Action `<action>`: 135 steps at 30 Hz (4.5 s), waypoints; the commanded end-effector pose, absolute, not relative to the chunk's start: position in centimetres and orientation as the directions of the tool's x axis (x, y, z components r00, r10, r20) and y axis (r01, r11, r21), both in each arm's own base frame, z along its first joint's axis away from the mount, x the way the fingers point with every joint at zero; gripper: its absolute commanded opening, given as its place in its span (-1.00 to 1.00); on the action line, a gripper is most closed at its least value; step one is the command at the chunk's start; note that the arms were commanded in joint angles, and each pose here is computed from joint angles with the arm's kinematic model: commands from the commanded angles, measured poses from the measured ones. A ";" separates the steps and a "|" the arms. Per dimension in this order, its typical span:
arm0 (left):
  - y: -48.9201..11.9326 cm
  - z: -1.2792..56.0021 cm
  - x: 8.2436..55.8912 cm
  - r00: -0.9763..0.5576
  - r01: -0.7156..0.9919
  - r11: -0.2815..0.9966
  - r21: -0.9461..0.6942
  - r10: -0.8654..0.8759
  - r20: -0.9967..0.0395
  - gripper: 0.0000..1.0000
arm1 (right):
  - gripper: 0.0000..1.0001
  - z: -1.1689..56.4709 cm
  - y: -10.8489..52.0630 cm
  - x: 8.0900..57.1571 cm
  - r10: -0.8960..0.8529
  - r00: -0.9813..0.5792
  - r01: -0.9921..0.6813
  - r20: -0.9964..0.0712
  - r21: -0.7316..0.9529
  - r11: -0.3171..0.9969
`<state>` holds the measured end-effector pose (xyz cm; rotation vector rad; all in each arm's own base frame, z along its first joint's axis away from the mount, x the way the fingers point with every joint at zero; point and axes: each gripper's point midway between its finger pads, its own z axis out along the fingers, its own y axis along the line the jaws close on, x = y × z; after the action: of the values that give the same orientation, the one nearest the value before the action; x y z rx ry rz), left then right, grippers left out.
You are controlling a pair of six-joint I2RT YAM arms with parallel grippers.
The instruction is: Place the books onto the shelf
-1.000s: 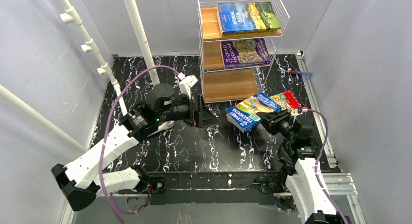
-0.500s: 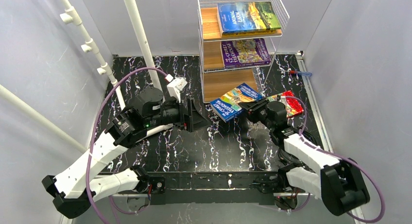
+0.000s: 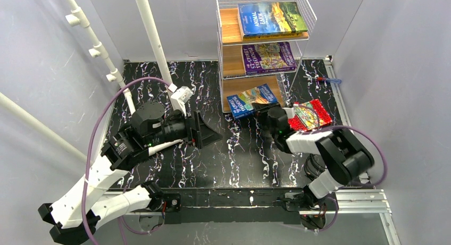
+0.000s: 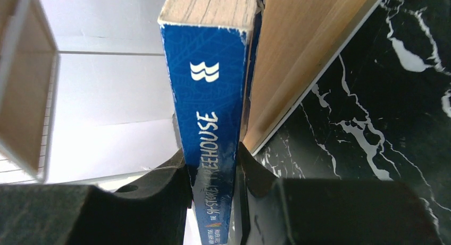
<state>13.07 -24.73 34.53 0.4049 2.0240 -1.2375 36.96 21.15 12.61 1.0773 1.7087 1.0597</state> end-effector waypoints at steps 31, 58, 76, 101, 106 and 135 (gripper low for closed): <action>-20.5 35.0 10.9 -0.643 0.600 0.552 -0.580 -0.099 -0.760 0.47 | -0.97 8.4 26.6 43.6 0.999 0.015 0.224 -0.039 0.974 0.035; -21.0 34.5 11.0 -0.655 0.597 0.543 -0.591 -0.097 -0.750 0.47 | -0.97 6.3 27.3 43.4 0.983 -0.184 0.213 0.022 0.977 0.018; -21.3 34.5 11.1 -0.662 0.593 0.539 -0.599 -0.097 -0.743 0.46 | 0.20 6.7 28.3 42.8 0.974 -0.222 0.297 -0.039 0.949 0.106; -21.6 34.4 11.0 -0.666 0.599 0.520 -0.609 -0.099 -0.739 0.47 | 0.97 6.4 26.7 40.0 0.962 -0.255 0.435 -0.101 0.876 0.208; -21.5 34.3 10.9 -0.669 0.595 0.521 -0.612 -0.102 -0.736 0.46 | 0.75 6.2 27.2 40.1 0.950 -0.294 0.423 -0.109 0.876 0.231; -21.5 34.2 10.7 -0.672 0.596 0.512 -0.619 -0.104 -0.733 0.46 | -0.79 7.7 29.1 41.9 0.939 -0.333 0.341 -0.088 0.917 0.206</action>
<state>11.07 -21.42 33.97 0.3801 2.0270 -1.1813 40.27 27.37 5.62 1.2162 1.8738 0.9852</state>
